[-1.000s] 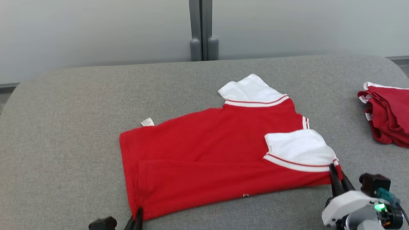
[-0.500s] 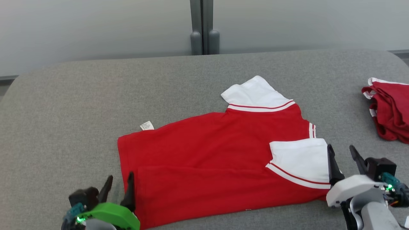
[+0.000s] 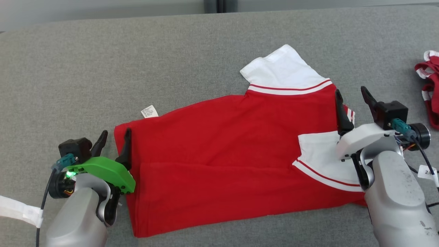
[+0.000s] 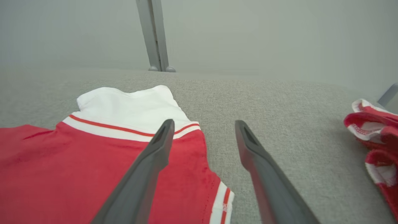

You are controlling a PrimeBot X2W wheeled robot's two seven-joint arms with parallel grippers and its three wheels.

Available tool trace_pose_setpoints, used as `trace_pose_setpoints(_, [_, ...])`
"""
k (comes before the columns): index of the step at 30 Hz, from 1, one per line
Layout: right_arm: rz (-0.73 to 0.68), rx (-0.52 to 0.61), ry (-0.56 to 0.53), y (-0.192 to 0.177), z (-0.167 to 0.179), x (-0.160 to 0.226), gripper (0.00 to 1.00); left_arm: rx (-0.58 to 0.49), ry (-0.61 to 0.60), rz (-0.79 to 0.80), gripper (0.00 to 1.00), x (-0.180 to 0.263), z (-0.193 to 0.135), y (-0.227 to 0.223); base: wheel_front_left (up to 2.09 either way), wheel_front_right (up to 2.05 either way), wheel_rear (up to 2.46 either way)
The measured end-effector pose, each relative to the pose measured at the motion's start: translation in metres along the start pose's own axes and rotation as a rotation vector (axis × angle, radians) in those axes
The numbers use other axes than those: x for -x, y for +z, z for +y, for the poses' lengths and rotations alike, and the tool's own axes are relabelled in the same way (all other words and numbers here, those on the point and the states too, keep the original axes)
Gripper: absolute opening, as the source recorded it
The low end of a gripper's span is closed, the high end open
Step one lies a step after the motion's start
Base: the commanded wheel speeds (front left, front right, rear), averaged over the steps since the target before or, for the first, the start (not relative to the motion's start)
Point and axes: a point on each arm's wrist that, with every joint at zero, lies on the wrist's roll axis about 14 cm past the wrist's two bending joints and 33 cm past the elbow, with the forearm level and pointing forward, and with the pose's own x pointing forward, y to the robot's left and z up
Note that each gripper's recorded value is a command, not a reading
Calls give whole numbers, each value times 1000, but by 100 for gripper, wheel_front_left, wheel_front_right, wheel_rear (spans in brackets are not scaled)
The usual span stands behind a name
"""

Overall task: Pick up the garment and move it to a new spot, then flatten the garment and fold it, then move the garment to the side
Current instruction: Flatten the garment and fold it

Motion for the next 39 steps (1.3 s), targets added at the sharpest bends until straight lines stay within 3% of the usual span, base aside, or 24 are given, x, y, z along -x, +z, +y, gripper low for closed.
trace_pose_setpoints(5, [13, 56, 36, -3, 8, -26, 100, -13, 15, 95, 97, -9, 10, -26, 0, 0, 0])
trace_pose_setpoints(6, [16, 75, 46, -1, 10, -32, 100, -16, 9, 101, 43, -13, 9, -26, 0, 0, 0])
trace_pose_setpoints(7, [29, 87, 52, -2, 12, -38, 100, -15, 4, 104, 0, -15, 8, -27, 0, 0, 0])
trace_pose_setpoints(20, [244, 200, 115, -15, 42, -113, 100, -22, -70, 49, 0, -24, -4, -7, 0, 0, 0])
trace_pose_setpoints(31, [393, 145, 150, -61, 67, -138, 99, 3, -57, 55, 0, -22, 4, -14, 0, 0, 0])
trace_pose_setpoints(32, [404, 140, 151, -64, 68, -140, 49, 5, -55, 57, 0, -22, 5, -15, 0, 0, 0])
trace_pose_setpoints(33, [407, 146, 155, -65, 69, -140, 16, 6, -53, 58, 0, -22, 6, -16, 0, 0, 0])
trace_pose_setpoints(34, [411, 145, 156, -67, 70, -141, 0, 7, -53, 58, 0, -22, 6, -16, 0, 0, 0])
trace_pose_setpoints(39, [292, 144, 131, -46, 63, -149, 0, 2, -60, 20, 0, -28, 6, -3, 0, 0, 0])
